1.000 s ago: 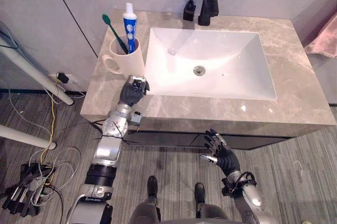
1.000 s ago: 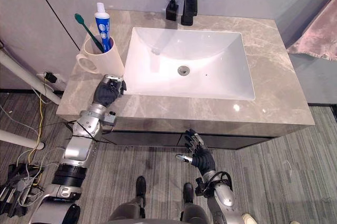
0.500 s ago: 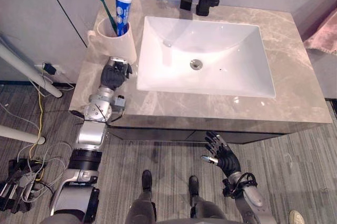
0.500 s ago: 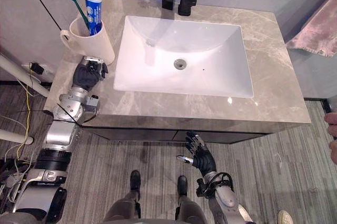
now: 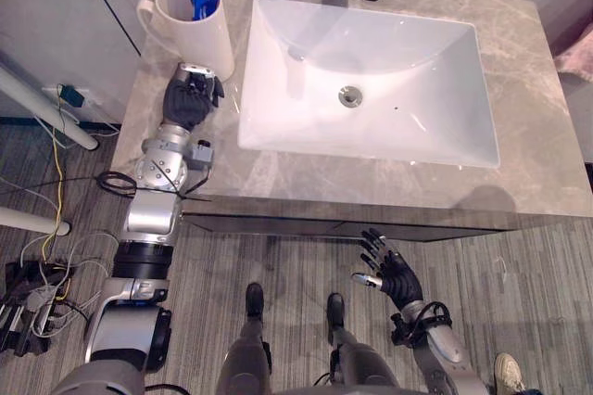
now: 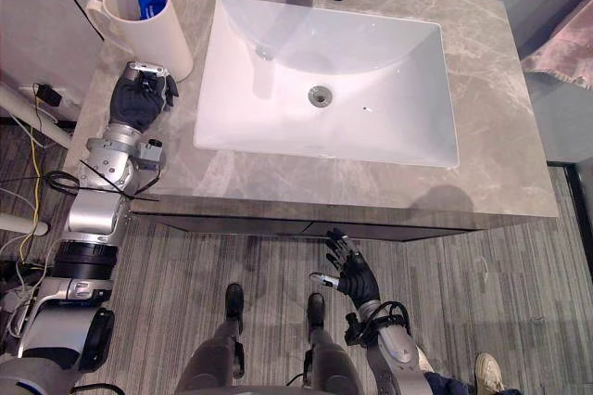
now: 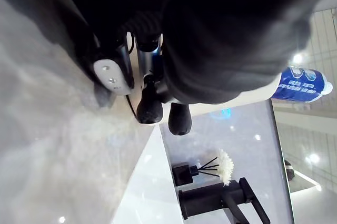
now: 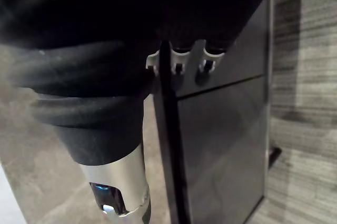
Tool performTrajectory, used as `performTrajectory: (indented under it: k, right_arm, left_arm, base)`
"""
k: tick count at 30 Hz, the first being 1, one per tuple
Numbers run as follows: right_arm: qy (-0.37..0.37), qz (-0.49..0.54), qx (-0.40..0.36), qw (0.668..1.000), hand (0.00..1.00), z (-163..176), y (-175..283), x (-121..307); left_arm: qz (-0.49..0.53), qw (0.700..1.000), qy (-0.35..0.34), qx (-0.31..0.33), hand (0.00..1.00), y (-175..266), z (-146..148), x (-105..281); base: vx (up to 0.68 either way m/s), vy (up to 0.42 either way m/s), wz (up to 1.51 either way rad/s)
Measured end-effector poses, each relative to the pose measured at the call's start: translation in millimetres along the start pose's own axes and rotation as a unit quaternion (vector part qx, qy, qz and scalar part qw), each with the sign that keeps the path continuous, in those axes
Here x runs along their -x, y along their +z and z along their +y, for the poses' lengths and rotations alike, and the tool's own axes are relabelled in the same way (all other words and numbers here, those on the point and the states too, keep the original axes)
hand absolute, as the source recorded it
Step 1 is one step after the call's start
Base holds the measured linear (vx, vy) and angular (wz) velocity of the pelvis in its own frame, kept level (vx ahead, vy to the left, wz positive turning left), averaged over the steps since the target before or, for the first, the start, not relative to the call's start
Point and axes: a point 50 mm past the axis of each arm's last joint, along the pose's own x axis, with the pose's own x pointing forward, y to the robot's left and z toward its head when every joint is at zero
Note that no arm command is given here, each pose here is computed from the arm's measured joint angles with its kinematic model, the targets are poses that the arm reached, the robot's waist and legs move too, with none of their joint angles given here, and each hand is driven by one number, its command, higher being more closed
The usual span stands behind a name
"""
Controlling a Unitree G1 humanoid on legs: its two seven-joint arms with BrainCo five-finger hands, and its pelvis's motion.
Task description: Organize washtable
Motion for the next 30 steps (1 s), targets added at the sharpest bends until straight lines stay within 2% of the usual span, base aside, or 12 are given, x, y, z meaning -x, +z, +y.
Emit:
performTrajectory:
  k: [18, 24, 30]
  right_arm:
    - [0.009, -0.013, 0.003, 1.000, 0.00, 4.2, 4.5, -1.1]
    - [0.013, -0.020, 0.003, 1.000, 0.00, 6.2, 5.5, -1.5]
    - [0.013, -0.021, 0.003, 1.000, 0.00, 6.3, 5.9, -1.0]
  left_arm:
    - [-0.032, 0.998, 0.023, -0.056, 1.00, 45.1, 25.2, -59.9]
    - [-0.049, 0.994, 0.049, -0.086, 1.00, 67.9, 50.5, -74.1]
    - [-0.051, 0.991, 0.060, -0.106, 1.00, 80.7, 62.3, -83.4]
  base:
    - [0.00, 0.004, -0.04]
    - [0.00, -0.004, -0.03]
    - [-0.01, -0.005, -0.08]
